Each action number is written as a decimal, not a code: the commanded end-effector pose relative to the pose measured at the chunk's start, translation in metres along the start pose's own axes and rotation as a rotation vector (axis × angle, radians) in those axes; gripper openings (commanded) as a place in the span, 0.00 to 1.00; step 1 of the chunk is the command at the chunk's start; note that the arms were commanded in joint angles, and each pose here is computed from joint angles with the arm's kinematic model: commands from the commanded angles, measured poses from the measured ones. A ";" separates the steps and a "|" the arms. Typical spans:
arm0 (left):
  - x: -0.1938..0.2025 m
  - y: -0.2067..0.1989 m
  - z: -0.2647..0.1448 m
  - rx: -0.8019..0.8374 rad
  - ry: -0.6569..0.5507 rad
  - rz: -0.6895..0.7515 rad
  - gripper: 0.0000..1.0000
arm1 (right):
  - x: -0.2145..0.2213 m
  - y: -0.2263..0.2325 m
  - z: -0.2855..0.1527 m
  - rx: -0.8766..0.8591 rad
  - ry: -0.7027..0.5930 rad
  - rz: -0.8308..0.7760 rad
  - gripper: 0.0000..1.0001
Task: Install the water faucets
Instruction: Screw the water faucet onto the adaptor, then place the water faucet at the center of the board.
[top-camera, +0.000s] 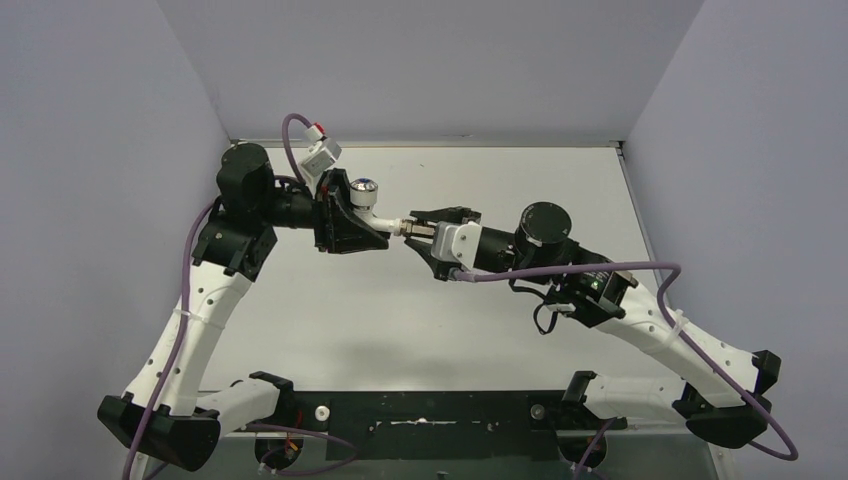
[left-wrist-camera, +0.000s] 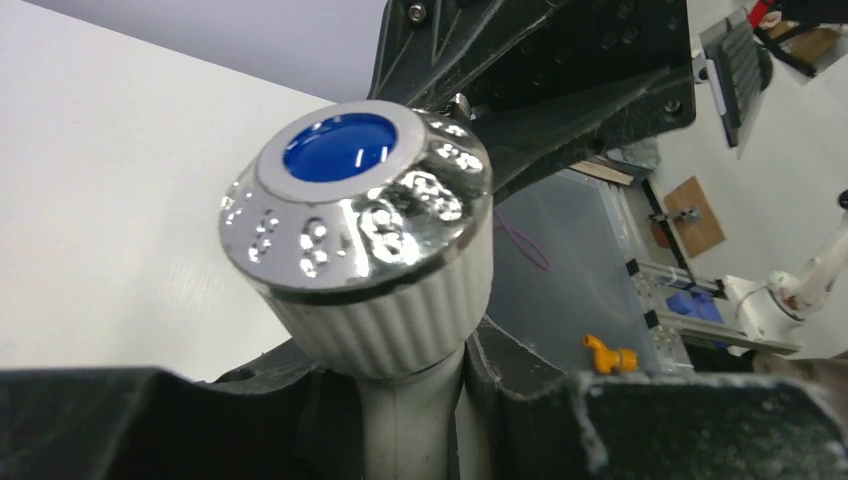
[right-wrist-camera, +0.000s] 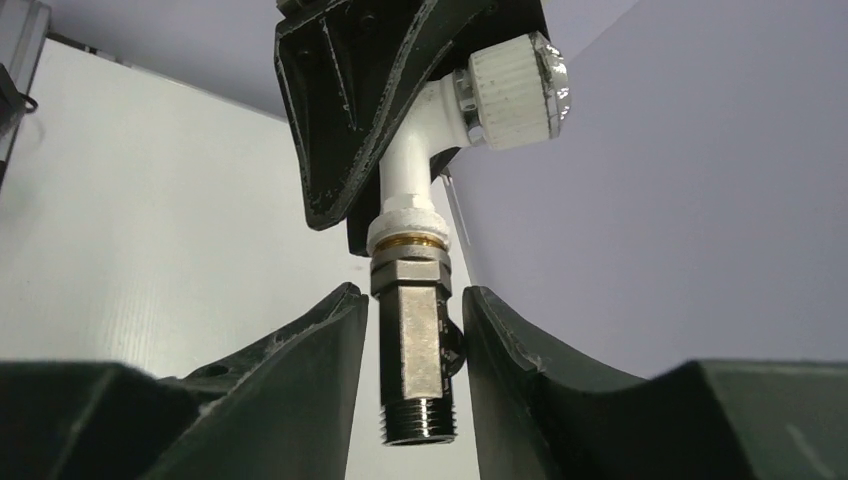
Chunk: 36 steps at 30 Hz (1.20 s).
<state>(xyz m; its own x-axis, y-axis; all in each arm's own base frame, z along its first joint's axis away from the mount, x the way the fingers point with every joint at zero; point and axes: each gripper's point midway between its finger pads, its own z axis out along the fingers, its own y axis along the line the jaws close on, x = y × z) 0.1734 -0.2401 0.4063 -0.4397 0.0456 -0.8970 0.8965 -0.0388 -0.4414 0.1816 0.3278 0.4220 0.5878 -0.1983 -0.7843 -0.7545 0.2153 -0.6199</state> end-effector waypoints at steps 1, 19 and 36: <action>-0.027 -0.001 -0.001 -0.046 -0.054 0.212 0.00 | -0.032 -0.013 -0.016 0.040 -0.107 -0.115 0.49; -0.031 0.070 0.004 -0.427 -0.146 0.193 0.00 | -0.017 -0.039 -0.097 0.451 -0.133 0.262 0.84; 0.093 0.206 0.015 -0.877 -0.039 0.033 0.00 | 0.194 0.010 -0.158 0.980 0.597 0.917 1.00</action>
<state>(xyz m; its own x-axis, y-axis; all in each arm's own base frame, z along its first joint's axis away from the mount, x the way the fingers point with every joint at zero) 0.2859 -0.2620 0.2219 -0.4965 0.0998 -0.8623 0.6729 0.6717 -0.3098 0.2323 0.1667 0.2902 -0.2242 -0.0331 -0.9740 -0.3235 0.9453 0.0423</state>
